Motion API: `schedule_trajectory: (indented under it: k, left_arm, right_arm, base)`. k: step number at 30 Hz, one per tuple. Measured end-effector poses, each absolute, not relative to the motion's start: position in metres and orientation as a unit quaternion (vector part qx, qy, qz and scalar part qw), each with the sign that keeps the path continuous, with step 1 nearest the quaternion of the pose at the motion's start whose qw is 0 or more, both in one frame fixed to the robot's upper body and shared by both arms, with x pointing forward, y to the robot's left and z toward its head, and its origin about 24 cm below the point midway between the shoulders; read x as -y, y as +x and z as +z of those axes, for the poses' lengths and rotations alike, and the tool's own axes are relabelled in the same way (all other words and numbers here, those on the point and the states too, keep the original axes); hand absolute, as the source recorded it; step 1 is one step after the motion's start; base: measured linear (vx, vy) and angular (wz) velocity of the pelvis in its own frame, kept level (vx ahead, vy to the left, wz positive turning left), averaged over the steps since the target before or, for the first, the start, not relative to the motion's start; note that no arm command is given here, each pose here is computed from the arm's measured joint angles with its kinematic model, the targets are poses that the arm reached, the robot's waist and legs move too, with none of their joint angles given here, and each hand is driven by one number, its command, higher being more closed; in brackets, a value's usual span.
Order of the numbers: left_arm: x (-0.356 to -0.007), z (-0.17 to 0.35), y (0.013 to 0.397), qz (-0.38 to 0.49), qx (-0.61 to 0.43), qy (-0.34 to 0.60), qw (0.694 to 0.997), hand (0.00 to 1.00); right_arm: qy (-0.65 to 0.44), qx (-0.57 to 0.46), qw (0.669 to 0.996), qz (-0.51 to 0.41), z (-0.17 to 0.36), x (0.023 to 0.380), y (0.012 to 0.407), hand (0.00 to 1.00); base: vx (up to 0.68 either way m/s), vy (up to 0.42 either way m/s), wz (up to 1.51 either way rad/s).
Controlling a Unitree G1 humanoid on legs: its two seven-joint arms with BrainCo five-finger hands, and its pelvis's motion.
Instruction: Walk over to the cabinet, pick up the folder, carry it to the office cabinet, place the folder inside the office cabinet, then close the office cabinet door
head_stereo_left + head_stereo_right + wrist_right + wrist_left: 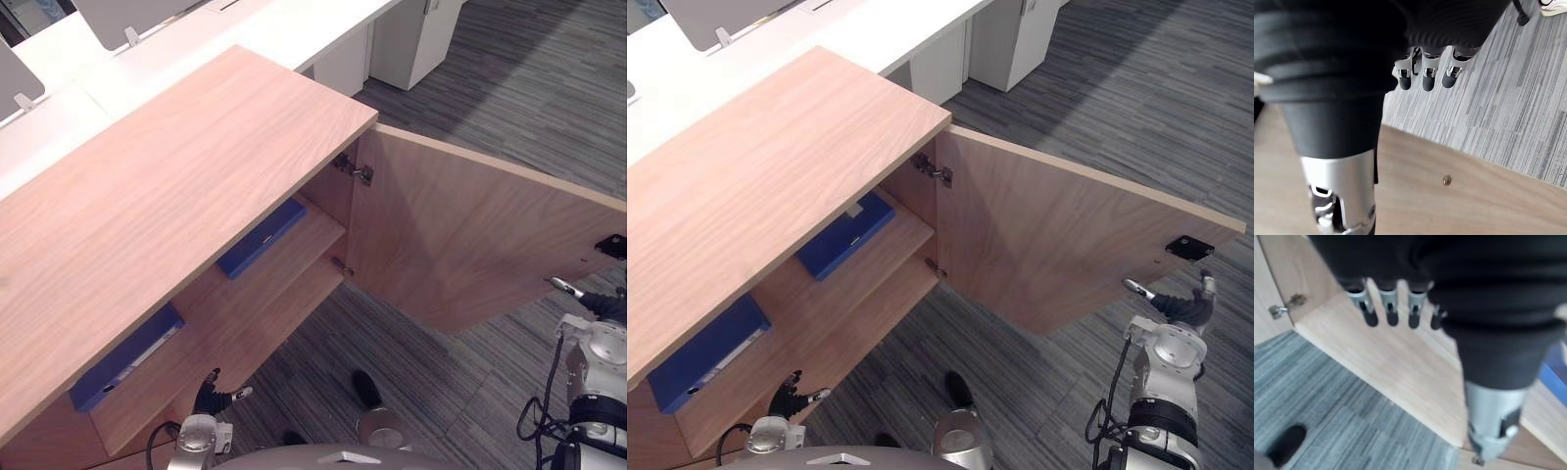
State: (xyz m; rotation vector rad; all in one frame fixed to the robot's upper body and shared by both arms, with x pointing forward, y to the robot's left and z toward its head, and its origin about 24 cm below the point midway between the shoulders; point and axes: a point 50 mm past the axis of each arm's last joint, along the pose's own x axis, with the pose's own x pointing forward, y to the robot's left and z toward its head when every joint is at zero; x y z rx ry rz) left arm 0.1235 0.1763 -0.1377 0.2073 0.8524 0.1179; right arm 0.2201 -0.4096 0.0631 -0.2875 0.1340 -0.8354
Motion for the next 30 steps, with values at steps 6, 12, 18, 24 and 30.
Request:
schedule_trajectory:
  k: [6,12,18,24,30]
  left_arm:
    - [-0.174,-0.138,0.123,0.049,-0.411,0.104,0.904,0.0]
    - [-0.174,-0.138,0.124,0.046,-0.409,0.11,0.905,0.0]
    - [-0.18,-0.138,0.11,0.046,-0.416,0.11,0.902,0.0]
    - [-0.187,-0.134,0.113,0.042,-0.404,0.125,0.905,0.0]
    - [-0.189,-0.133,0.114,0.039,-0.403,0.138,0.904,0.0]
  right_arm:
    - [-0.18,-0.079,0.91,-0.365,0.062,0.402,0.228,0.0]
    - [-0.196,-0.081,0.911,-0.354,0.061,0.397,0.231,0.0]
    - [-0.209,-0.064,0.906,-0.362,0.065,0.396,0.219,0.0]
    - [-0.19,-0.059,0.913,-0.356,0.046,0.37,0.207,0.0]
    - [-0.168,-0.082,0.926,-0.328,0.018,0.333,0.19,0.0]
  base:
    - [-0.05,-0.05,0.04]
    - [-0.08,-0.056,0.03]
    - [-0.04,-0.064,0.08]
    - [-0.07,-0.078,0.01]
    - [-0.13,-0.079,-0.05]
